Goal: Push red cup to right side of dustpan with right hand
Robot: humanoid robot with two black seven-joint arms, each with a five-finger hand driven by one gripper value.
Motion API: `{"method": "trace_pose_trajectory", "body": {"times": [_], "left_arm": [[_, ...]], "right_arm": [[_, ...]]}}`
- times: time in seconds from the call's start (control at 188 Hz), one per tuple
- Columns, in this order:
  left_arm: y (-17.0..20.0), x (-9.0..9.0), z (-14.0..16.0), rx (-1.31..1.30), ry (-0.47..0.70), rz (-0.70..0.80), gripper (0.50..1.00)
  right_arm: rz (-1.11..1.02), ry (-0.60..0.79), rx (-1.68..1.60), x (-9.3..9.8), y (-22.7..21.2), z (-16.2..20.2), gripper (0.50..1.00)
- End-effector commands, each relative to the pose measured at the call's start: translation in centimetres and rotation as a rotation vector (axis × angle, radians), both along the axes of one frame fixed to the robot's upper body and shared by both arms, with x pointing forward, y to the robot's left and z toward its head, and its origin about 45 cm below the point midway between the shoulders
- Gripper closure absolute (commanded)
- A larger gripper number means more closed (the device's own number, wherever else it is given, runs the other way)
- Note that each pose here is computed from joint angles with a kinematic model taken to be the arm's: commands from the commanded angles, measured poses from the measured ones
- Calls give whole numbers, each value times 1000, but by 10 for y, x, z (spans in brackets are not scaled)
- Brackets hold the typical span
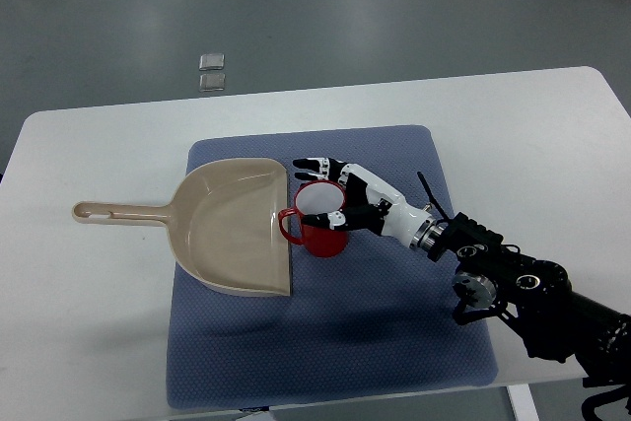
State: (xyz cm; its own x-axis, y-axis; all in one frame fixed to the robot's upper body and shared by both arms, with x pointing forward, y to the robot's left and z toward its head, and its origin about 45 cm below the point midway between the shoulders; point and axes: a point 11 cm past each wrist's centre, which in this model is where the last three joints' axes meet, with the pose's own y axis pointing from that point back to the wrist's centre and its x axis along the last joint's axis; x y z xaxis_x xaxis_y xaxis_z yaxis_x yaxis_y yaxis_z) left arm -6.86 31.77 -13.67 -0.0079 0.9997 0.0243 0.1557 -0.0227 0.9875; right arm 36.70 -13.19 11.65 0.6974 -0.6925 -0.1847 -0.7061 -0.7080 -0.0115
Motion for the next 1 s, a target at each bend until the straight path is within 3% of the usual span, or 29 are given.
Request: {"method": "trace_pose_trajectory", "body": {"times": [0.0,0.277,0.516,0.995], "left_arm": [[0,0,0,-1,0,-1,500],[-1,0,0,-2,1,-4,500],[-1,0,0,-4,1,-5,500],[-1,0,0,-4,1,-4,500]], "right_arm": [[-21,-17,-21,9,-19,6,566],[-138,-25,41,39,-75,37,566],[-259,-25,55,54,-109,45,566],[-358,67,173,49,-97,24,566]]}}
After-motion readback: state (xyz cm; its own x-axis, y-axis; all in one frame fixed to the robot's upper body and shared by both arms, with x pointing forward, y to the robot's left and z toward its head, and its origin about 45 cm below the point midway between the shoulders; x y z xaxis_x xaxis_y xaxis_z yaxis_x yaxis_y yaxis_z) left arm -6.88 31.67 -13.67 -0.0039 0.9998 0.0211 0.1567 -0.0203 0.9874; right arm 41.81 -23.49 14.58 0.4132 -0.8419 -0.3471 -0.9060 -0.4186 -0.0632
